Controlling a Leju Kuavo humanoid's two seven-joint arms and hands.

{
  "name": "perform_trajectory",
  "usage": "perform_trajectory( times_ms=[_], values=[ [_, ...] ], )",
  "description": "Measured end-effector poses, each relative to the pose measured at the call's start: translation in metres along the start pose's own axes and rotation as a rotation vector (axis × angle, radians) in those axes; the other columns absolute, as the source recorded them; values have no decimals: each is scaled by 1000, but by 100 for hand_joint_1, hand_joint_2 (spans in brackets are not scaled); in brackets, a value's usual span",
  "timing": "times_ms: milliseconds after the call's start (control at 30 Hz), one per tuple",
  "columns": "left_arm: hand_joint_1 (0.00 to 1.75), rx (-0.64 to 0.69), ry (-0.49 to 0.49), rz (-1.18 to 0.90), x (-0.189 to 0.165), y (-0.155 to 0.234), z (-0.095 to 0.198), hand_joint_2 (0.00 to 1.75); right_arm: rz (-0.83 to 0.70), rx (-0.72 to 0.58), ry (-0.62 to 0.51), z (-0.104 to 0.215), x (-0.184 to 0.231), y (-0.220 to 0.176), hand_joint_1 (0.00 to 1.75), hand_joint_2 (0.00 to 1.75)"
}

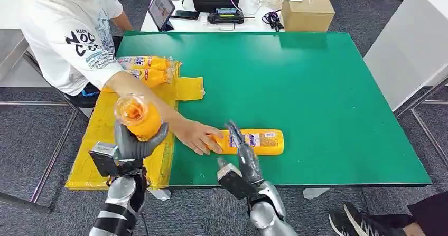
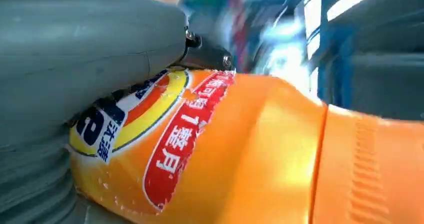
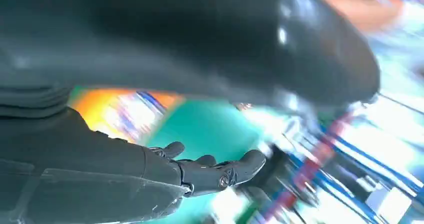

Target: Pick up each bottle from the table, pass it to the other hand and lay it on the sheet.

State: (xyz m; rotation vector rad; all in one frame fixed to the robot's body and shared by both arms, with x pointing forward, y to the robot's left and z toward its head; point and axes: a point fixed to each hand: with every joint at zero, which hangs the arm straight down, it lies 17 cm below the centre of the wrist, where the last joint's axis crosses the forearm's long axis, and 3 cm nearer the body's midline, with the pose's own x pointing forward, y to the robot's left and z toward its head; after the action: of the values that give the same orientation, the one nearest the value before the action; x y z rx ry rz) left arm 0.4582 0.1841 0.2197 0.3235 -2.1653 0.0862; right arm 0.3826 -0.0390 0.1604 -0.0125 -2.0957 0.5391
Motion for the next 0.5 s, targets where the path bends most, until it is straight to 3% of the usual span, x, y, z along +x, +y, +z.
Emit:
perform_trajectory(
  times_ms=[133,300,500],
  values=[
    [175,-5,-165,-359,10,8,-18,175,28,-156,-146,-25,49,-54,0,0],
    [175,-209,-342,-754,-1,-14,-17,175,61,-239,-207,-36,72,-90,0,0],
    [175,-184,-274,-860,-27,17,-24,175,78,-266,-209,-36,71,-106,0,0]
  ],
)
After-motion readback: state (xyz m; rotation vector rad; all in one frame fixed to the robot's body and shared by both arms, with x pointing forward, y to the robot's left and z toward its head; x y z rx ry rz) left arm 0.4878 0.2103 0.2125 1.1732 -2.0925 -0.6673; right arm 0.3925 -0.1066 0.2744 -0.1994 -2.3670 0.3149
